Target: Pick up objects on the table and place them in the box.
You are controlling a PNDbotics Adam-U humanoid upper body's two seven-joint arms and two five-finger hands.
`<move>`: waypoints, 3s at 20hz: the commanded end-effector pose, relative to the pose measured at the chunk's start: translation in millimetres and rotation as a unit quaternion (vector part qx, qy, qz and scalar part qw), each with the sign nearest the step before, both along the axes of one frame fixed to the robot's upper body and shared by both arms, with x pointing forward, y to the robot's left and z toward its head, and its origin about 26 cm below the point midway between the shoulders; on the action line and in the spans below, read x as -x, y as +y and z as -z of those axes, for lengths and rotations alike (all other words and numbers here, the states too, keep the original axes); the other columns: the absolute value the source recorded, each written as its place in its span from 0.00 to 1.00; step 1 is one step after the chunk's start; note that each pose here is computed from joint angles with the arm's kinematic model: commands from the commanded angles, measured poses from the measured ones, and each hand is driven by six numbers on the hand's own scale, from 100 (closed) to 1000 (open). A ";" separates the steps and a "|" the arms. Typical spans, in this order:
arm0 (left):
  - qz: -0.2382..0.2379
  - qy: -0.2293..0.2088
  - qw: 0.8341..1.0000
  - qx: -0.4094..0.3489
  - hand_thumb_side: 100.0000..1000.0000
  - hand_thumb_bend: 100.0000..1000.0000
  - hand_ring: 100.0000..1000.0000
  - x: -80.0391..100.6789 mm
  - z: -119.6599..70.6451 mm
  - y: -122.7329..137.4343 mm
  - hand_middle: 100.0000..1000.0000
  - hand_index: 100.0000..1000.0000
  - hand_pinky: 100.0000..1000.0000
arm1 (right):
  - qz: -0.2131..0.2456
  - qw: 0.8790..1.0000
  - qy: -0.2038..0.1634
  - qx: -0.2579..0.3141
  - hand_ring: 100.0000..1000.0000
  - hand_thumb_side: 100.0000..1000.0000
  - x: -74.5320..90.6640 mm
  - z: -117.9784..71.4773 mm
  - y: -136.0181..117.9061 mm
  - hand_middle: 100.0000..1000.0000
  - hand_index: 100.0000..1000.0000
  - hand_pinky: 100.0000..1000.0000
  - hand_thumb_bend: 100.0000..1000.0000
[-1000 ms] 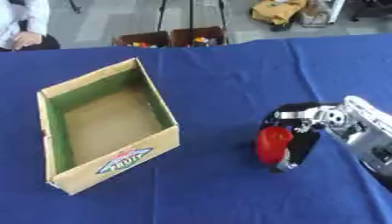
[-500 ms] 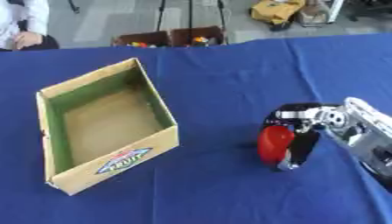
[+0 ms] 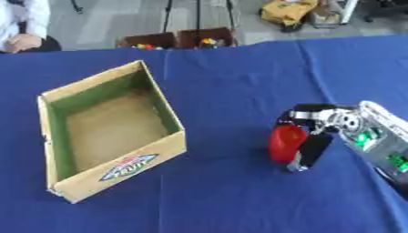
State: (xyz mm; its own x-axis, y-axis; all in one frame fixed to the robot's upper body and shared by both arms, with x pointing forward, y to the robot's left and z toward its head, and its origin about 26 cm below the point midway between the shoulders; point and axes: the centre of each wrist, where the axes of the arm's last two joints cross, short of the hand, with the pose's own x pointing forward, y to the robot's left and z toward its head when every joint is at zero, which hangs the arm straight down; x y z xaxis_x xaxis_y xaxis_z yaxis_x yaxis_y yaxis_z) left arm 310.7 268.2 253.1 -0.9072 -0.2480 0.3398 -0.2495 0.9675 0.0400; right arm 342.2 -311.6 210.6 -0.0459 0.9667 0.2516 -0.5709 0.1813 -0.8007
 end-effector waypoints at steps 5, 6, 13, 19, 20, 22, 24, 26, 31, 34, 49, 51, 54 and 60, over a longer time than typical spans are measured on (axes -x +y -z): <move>0.000 -0.015 1.000 -0.002 0.94 0.00 0.86 2.9 -8.0 0.6 0.79 0.86 0.59 | 0.000 0.998 -0.057 -0.011 0.44 0.00 7.5 -32.0 8.6 0.47 0.59 0.18 0.00; 0.000 -0.015 1.000 -0.002 0.94 0.00 0.86 2.9 -8.0 0.6 0.79 0.86 0.59 | -0.002 0.998 -0.066 -0.011 0.44 0.00 8.8 -36.0 10.2 0.46 0.58 0.18 0.00; -0.002 -0.016 1.000 -0.001 0.94 0.00 0.86 3.0 -8.3 1.1 0.79 0.86 0.59 | -0.019 0.990 -0.137 -0.006 0.41 0.00 19.8 -67.7 20.1 0.44 0.56 0.16 0.00; 0.000 -0.015 1.000 -0.003 0.93 0.00 0.86 2.9 -8.1 0.7 0.79 0.86 0.59 | -0.058 0.972 -0.227 -0.007 0.40 0.00 33.7 -109.2 38.8 0.43 0.55 0.15 0.00; 0.000 -0.015 1.000 -0.003 0.94 0.00 0.85 2.9 -8.0 0.7 0.79 0.86 0.59 | -0.067 0.969 -0.239 -0.006 0.39 0.00 35.1 -115.1 43.0 0.43 0.55 0.15 0.00; 0.001 -0.014 1.000 -0.004 0.94 0.00 0.85 2.9 -7.8 0.4 0.79 0.86 0.59 | -0.085 0.963 -0.257 -0.007 0.39 0.00 35.8 -126.1 53.6 0.42 0.55 0.15 0.00; 0.002 -0.013 1.000 -0.004 0.94 0.00 0.85 2.9 -7.2 0.2 0.79 0.86 0.59 | -0.104 0.957 -0.272 -0.011 0.39 0.00 34.0 -136.1 66.4 0.42 0.55 0.14 0.00; 0.003 -0.011 1.000 -0.004 0.94 0.00 0.85 2.9 -6.5 -0.1 0.79 0.86 0.59 | -0.123 0.950 -0.286 -0.017 0.39 0.00 30.0 -144.9 80.4 0.42 0.55 0.14 0.00; 0.008 -0.007 1.000 -0.005 0.94 0.00 0.85 2.9 -5.0 -1.5 0.79 0.86 0.59 | -0.155 0.935 -0.319 -0.033 0.38 0.00 13.0 -163.5 118.9 0.42 0.54 0.14 0.00; 0.011 -0.005 1.000 -0.005 0.94 0.00 0.85 2.8 -4.3 -2.4 0.79 0.86 0.59 | -0.163 0.929 -0.329 -0.040 0.37 0.00 0.2 -169.4 137.6 0.41 0.54 0.14 0.00; 0.033 -0.008 0.999 -0.005 0.94 0.00 0.85 1.6 -7.2 -9.8 0.79 0.86 0.59 | -0.144 0.938 -0.315 -0.032 0.37 0.00 -65.2 -139.2 214.8 0.40 0.54 0.14 0.00; 0.036 -0.008 0.999 -0.004 0.94 0.00 0.85 1.4 -7.7 -11.0 0.79 0.86 0.59 | -0.140 0.942 -0.305 -0.029 0.37 0.00 -72.6 -128.7 223.2 0.40 0.54 0.14 0.00; 0.039 -0.009 0.999 -0.002 0.94 0.00 0.85 1.2 -8.3 -12.2 0.79 0.86 0.59 | -0.135 0.950 -0.282 -0.026 0.37 0.00 -83.3 -110.0 232.5 0.40 0.53 0.14 0.00; 0.042 -0.011 0.999 0.001 0.94 0.00 0.85 1.0 -8.9 -13.3 0.79 0.86 0.58 | -0.125 0.959 -0.254 -0.019 0.37 0.00 -93.6 -69.2 247.7 0.40 0.53 0.14 0.00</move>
State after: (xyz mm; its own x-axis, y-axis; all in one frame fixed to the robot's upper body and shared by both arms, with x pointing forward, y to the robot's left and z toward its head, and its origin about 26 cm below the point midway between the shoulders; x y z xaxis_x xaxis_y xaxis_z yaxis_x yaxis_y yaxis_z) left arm 312.4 256.0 253.9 -0.9200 -0.1750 0.3508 -0.1761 0.9839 0.0289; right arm 437.1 -70.0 273.4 -0.3937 0.9017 0.1786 -0.1702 0.1195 -0.9781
